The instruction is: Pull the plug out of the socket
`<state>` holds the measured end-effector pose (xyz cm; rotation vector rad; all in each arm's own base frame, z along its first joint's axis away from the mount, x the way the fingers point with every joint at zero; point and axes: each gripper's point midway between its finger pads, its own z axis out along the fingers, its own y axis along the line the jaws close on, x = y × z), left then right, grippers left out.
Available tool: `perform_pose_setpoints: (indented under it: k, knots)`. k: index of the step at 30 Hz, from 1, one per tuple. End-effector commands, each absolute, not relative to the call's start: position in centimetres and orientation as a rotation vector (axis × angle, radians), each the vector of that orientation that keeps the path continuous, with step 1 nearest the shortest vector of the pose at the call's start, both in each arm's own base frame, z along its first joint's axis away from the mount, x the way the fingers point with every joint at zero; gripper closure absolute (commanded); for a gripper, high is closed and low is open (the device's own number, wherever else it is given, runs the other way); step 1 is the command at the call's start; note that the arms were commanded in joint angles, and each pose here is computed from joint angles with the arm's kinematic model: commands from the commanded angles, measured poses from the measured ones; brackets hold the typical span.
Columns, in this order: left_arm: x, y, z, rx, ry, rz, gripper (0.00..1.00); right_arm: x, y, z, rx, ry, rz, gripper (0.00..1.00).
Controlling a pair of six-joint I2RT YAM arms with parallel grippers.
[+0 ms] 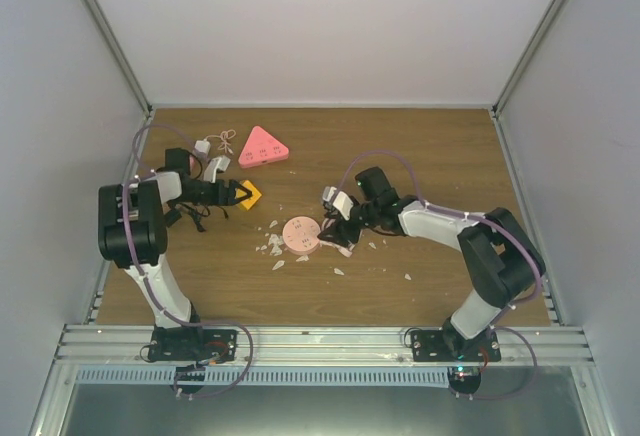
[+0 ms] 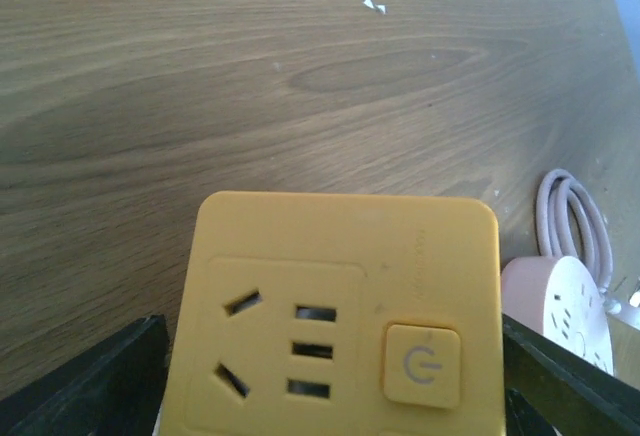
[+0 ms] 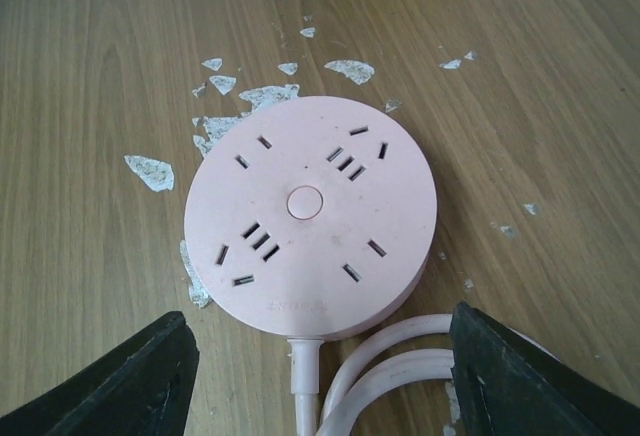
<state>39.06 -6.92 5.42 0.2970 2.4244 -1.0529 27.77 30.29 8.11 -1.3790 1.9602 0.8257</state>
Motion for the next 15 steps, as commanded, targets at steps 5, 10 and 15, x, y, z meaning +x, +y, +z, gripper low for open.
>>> perform_pose_setpoints:
  k: [5, 10, 15]
  knots:
    - [40.5, -4.6, 6.4, 0.288, 2.423, -0.834, 0.13, 27.8, 29.3, 9.9, -1.394, 1.926, 0.748, 0.28]
    - [41.1, -4.0, 7.1, 0.320, 2.413, -0.758, 0.12, 28.1, 28.5, 9.6, -1.414, 1.930, 0.657, 0.28]
    - [41.2, -3.8, 9.5, 0.396, 2.366, -0.694, 0.01, 27.9, 27.3, 7.9, -1.493, 1.955, 0.499, 0.27]
